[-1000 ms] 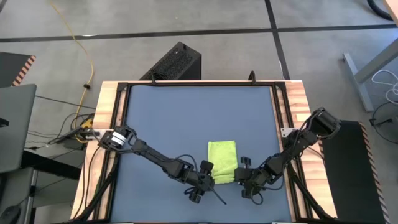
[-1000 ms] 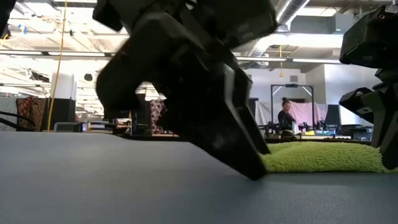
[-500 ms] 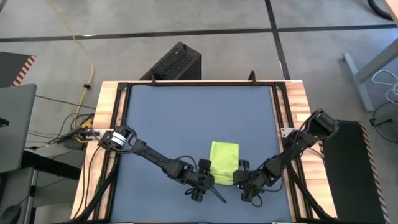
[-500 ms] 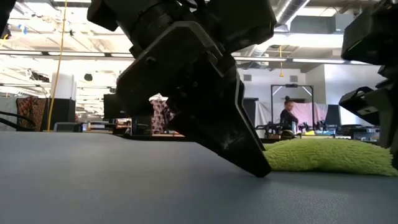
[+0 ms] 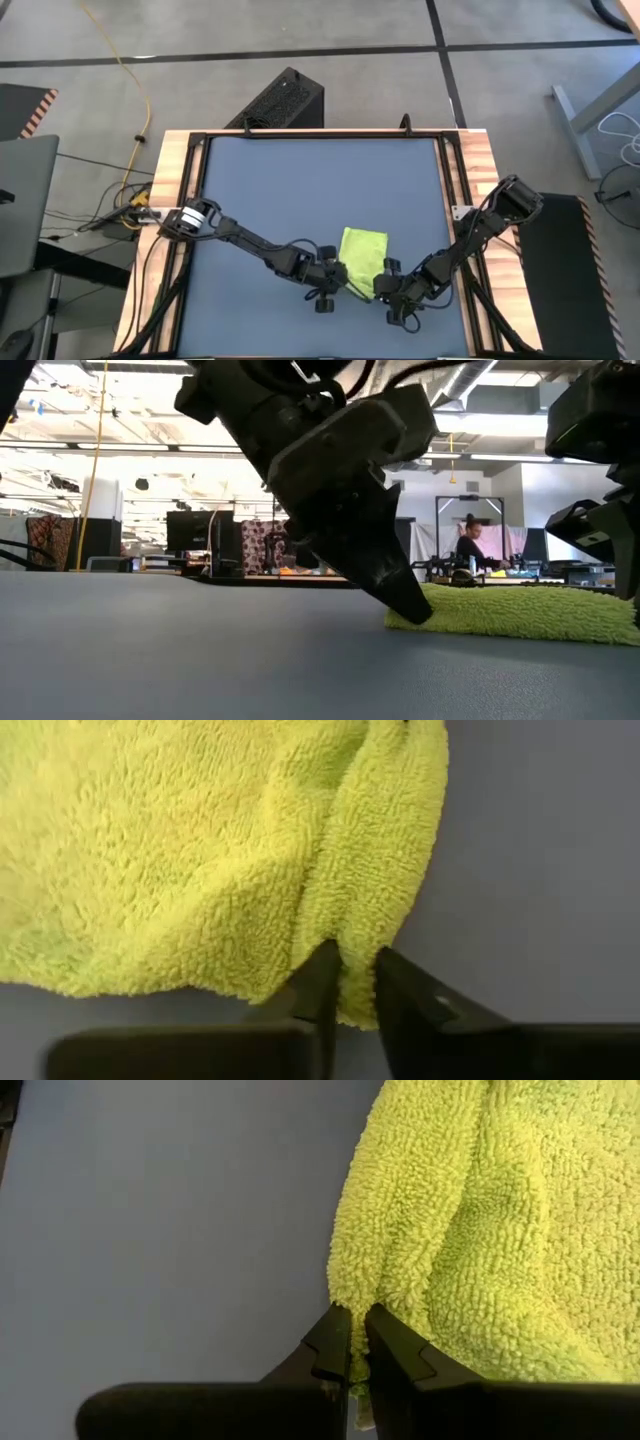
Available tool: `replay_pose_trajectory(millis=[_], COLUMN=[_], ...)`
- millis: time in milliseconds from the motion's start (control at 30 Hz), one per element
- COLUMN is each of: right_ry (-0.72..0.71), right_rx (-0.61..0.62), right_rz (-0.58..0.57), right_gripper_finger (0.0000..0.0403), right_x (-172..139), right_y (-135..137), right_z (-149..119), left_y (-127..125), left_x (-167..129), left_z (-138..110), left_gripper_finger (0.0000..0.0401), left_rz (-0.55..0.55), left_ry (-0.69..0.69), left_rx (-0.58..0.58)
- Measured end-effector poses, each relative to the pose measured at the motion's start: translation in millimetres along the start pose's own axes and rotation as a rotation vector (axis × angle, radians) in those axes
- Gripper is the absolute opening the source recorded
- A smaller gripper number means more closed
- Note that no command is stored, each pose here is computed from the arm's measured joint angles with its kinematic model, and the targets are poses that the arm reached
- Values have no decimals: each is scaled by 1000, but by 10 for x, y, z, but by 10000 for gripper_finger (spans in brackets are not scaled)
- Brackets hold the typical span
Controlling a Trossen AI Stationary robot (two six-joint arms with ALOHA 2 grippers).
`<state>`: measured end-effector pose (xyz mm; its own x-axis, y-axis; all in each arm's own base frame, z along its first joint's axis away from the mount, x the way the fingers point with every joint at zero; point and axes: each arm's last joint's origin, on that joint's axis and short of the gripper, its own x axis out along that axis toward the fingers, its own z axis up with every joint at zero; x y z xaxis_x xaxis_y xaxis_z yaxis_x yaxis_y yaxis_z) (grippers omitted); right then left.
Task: Roll towel into tight, uniform cylinder
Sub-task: Roll the green towel
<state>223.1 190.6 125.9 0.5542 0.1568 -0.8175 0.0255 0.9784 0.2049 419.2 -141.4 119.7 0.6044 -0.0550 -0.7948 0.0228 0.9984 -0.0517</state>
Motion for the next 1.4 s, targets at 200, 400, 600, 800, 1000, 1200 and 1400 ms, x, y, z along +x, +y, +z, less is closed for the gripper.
replay_pose_trajectory(millis=[200, 400, 600, 800, 1000, 1200, 1400], right_ry=[40, 116, 165, 196, 227, 261, 273], right_rx=[110, 274, 380, 466, 556, 581, 588], right_rz=[36, 130, 208, 289, 259, 231, 219], right_gripper_finger=[46, 46, 46, 43, 32, 28, 28], right_x=[10, 24, 37, 53, 83, 135, 160], right_y=[-23, -32, -47, -95, -239, -327, -331], right_z=[21, 68, 127, 225, 291, 298, 277], left_y=[101, 150, 123, 109, 113, 124, 126], left_x=[12, 22, 11, -1, 1, 2, 5], left_z=[26, 40, 45, 38, 17, 4, -1], left_gripper_finger=[4, 1, 0, 0, 0, 0, 12], left_rz=[-154, -417, -522, -581, -560, -500, -450], left_ry=[63, 173, 237, 301, 332, 333, 311], left_rx=[-172, -320, -436, -521, -571, -614, -613])
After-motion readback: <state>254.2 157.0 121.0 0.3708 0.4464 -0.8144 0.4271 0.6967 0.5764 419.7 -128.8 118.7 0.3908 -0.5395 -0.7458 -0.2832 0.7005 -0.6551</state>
